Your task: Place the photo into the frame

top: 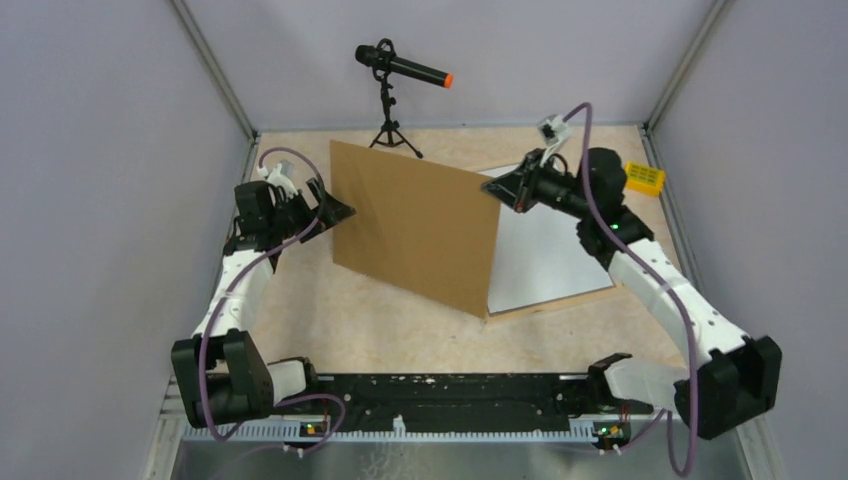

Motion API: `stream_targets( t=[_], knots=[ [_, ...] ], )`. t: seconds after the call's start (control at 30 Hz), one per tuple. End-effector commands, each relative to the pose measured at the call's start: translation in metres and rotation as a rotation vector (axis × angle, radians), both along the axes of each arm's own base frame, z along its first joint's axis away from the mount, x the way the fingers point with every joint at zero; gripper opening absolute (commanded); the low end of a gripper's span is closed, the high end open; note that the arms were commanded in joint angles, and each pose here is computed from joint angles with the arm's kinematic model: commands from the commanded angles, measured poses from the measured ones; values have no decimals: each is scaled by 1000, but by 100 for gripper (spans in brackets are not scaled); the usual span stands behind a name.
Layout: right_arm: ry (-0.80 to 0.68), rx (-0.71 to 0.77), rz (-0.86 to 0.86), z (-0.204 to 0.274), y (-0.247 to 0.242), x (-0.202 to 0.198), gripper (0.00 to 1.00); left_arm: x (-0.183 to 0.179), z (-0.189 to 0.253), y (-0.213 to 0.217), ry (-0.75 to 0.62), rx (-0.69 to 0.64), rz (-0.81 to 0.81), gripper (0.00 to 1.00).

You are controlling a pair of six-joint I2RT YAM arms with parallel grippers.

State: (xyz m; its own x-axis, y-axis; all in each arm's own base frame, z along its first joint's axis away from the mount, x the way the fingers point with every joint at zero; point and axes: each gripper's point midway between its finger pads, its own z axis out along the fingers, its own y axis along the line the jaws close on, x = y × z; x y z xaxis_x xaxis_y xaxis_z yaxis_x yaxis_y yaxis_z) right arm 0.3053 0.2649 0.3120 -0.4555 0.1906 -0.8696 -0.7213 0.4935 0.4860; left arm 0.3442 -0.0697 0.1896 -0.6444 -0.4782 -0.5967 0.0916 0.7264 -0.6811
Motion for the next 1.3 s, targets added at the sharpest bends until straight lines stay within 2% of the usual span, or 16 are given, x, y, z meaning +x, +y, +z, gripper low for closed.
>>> stream_targets(
  t=[0.0, 0.3, 0.63, 0.8, 0.93, 1.07, 1.27],
  knots=[
    [-169, -159, -17, 29, -40, -20, 0, 1, 3, -4, -26, 24, -40, 99],
    [-409, -309, -210, 121, -82, -13, 0, -5, -8, -14, -17, 13, -82, 99],
    [-660, -370, -375, 213, -113, -12, 0, -11, -14, -24, -14, 20, -115, 99],
    [-699, -428, -391, 216, -117, -3, 0, -11, -20, -27, -6, 2, -127, 99],
    [-796, -458, -355, 228, -112, -3, 0, -13, -22, -30, 2, -19, -146, 99],
    [-931, -610, -311, 224, -113, 6, 0, -15, -22, -31, -1, -18, -151, 99],
    [-1028, -813, -225, 198, -110, 29, 0, -15, -22, -32, -4, -25, -159, 99]
  ],
)
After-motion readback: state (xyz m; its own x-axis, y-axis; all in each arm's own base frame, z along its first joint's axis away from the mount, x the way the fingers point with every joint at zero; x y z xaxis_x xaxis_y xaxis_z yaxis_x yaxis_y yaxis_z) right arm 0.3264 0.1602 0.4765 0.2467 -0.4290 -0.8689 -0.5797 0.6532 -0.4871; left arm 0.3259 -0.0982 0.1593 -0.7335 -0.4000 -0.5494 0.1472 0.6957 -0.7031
